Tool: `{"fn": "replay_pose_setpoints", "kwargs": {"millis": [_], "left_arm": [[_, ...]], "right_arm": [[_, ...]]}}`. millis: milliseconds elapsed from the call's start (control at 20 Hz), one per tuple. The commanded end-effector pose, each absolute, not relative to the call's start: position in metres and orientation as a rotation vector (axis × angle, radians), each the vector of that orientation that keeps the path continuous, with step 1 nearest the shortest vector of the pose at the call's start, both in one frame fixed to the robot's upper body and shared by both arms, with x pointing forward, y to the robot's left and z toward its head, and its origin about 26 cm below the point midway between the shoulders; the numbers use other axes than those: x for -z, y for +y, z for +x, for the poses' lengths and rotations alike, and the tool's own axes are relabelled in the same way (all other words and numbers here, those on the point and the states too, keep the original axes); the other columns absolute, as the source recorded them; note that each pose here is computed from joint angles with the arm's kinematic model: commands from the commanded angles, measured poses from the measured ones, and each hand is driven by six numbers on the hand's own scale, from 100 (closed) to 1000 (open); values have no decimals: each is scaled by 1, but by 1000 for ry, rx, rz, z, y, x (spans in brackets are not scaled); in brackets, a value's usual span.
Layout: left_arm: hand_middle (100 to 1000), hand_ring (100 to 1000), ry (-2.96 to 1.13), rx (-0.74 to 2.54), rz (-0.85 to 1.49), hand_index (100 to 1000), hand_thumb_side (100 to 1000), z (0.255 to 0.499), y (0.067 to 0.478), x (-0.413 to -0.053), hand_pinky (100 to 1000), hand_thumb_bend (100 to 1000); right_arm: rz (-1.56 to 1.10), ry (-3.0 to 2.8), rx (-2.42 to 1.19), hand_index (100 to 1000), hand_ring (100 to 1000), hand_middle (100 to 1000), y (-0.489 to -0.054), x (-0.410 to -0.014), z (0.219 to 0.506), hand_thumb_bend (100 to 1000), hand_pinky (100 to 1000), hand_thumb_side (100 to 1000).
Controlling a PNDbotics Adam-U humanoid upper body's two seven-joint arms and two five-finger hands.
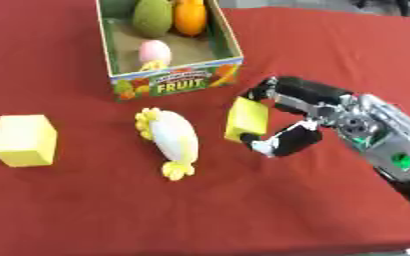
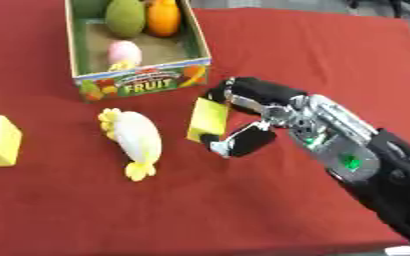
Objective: Pick up objects on the table and place them in the box.
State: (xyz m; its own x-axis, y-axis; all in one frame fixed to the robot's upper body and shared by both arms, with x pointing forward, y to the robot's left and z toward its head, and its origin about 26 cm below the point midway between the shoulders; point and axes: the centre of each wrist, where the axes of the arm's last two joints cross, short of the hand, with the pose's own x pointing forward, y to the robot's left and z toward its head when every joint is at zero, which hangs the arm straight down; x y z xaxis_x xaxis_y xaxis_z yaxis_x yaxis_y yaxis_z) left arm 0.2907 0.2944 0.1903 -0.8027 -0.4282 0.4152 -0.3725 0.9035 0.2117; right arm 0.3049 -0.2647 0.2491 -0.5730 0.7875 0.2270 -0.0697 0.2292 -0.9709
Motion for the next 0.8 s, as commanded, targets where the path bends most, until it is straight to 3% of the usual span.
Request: {"fn": "replay_pose_setpoints", "kwargs": {"millis": [50, 400, 800], "left_arm": [[783, 827, -2625, 174, 592, 878, 809, 289, 297, -198, 786, 100], [784, 828, -2623, 190, 579, 878, 815, 289, 296, -198, 786, 100], [785, 828, -2642, 213, 544, 879, 811, 291, 292, -203, 787, 100]], "right_arm": [[-737, -1880, -1402, 671, 741, 345, -271, -293, 299, 100, 853, 108], [-742, -1907, -1384, 679, 738, 360, -265, -347, 323, 100, 847, 134], [-753, -1862, -1382, 706, 759, 395, -248, -365, 396, 100, 854, 129]]}}
